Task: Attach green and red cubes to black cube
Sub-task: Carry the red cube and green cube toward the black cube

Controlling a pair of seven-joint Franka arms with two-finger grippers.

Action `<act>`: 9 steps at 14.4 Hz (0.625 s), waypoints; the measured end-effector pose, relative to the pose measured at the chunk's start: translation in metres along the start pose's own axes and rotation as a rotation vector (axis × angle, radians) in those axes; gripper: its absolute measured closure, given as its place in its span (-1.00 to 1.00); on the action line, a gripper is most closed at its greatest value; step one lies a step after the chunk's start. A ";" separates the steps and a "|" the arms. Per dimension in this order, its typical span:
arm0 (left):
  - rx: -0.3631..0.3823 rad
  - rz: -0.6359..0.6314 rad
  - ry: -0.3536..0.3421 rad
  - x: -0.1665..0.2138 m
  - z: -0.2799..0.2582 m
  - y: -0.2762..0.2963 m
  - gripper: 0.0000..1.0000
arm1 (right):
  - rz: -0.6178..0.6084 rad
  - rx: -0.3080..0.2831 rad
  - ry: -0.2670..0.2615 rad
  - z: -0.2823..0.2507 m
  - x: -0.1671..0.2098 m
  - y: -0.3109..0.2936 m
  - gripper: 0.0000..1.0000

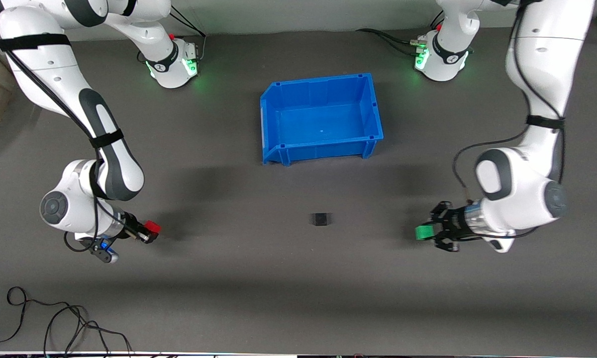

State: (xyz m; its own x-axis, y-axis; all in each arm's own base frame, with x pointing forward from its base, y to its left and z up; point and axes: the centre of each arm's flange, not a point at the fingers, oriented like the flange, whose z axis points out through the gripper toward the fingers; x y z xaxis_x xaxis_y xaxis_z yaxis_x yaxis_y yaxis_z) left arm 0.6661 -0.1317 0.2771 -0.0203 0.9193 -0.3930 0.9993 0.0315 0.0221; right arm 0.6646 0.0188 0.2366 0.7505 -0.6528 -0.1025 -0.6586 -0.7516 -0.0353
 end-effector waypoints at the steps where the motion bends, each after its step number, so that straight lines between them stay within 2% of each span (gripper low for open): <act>1: -0.011 -0.009 0.001 -0.024 0.007 -0.003 0.22 | 0.091 -0.006 -0.014 -0.013 -0.008 -0.016 0.22; 4: -0.031 -0.049 0.002 -0.086 0.036 -0.019 0.22 | 0.311 -0.005 -0.016 -0.043 -0.050 -0.078 0.22; 7: -0.039 -0.043 0.010 -0.120 0.070 -0.035 0.22 | 0.457 -0.008 -0.012 -0.041 -0.101 -0.124 0.22; 9: -0.052 -0.016 0.018 -0.137 0.098 -0.046 0.22 | 0.556 -0.009 -0.010 -0.033 -0.121 -0.145 0.22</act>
State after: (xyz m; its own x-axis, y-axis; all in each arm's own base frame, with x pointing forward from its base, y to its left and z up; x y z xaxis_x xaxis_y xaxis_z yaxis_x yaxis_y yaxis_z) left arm 0.6260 -0.2972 0.2397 -0.0377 0.9255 -0.3768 0.9957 0.0667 0.0641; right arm 0.6711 0.2035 0.2872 0.2897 -0.9505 -0.1127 -0.9547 -0.2953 0.0357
